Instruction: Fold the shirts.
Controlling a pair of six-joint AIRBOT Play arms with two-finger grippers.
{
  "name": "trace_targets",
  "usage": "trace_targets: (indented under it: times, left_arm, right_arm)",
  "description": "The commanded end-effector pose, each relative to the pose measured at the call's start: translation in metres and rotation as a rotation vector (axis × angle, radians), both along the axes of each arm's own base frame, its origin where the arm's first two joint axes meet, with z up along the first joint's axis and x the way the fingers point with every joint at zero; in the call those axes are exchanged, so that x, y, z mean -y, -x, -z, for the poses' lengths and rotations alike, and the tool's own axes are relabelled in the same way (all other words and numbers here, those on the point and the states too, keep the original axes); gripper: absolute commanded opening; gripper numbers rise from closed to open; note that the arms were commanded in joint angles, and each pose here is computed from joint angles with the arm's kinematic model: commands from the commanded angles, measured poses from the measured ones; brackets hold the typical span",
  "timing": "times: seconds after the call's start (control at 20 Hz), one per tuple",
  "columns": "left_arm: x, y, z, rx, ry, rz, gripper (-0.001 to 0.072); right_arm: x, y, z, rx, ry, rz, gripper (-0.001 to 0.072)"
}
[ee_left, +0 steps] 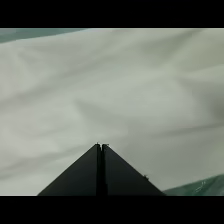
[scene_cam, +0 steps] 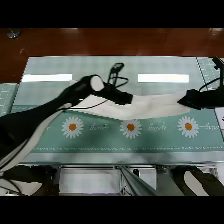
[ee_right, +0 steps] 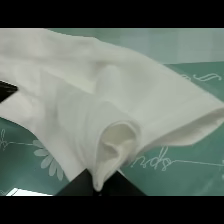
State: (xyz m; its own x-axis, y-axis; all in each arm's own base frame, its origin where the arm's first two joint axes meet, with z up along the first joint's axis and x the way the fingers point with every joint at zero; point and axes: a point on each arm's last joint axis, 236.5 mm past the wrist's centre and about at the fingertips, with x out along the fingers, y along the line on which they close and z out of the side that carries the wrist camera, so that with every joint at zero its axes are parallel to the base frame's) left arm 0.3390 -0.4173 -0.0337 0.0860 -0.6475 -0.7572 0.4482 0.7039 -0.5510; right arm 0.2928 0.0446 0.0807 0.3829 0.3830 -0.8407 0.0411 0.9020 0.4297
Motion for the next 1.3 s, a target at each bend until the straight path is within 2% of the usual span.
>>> trace_targets:
  times: [0.0,0.2,0.3,0.4,0.5,0.65,0.8,0.9,1.05,1.25]
  left_arm:
    - [0.05,0.04,0.045,-0.141,-0.039,0.086,0.0026]
    - [0.098,0.092,0.05,-0.236,0.027,0.153,0.0027]
    - [0.098,0.091,0.041,-0.23,0.033,0.176,0.0027]
    - [0.077,0.063,0.021,-0.222,0.046,0.177,0.0026]
    - [0.027,0.015,-0.002,-0.206,0.028,0.117,0.0026]
    - [-0.096,-0.048,-0.046,-0.165,-0.078,-0.023,0.0026]
    - [-0.188,-0.065,-0.12,-0.026,-0.062,-0.148,0.0026]
    - [-0.231,-0.053,-0.164,0.118,-0.038,-0.249,0.0027]
    - [-0.266,0.006,-0.189,0.253,-0.02,-0.334,0.0026]
    - [-0.275,0.092,-0.152,0.217,0.017,-0.406,0.0027]
  right_arm:
    - [-0.007,0.015,-0.013,0.053,-0.007,0.015,0.0023]
    - [-0.023,0.016,-0.015,0.064,-0.017,-0.026,0.0023]
    - [-0.029,0.017,-0.015,0.061,-0.021,-0.044,0.0023]
    - [-0.033,0.017,-0.017,0.062,-0.029,-0.05,0.0023]
    - [-0.039,0.015,-0.024,0.078,-0.056,-0.054,0.0024]
    - [-0.053,0.006,-0.044,0.148,-0.093,-0.085,0.0023]
    - [-0.1,-0.001,-0.043,0.136,-0.136,-0.218,0.0023]
    - [-0.138,-0.019,-0.038,0.113,-0.152,-0.294,0.0023]
    - [-0.206,-0.048,-0.025,0.062,-0.17,-0.413,0.0023]
    - [-0.3,-0.076,0.01,-0.01,-0.181,-0.547,0.0023]
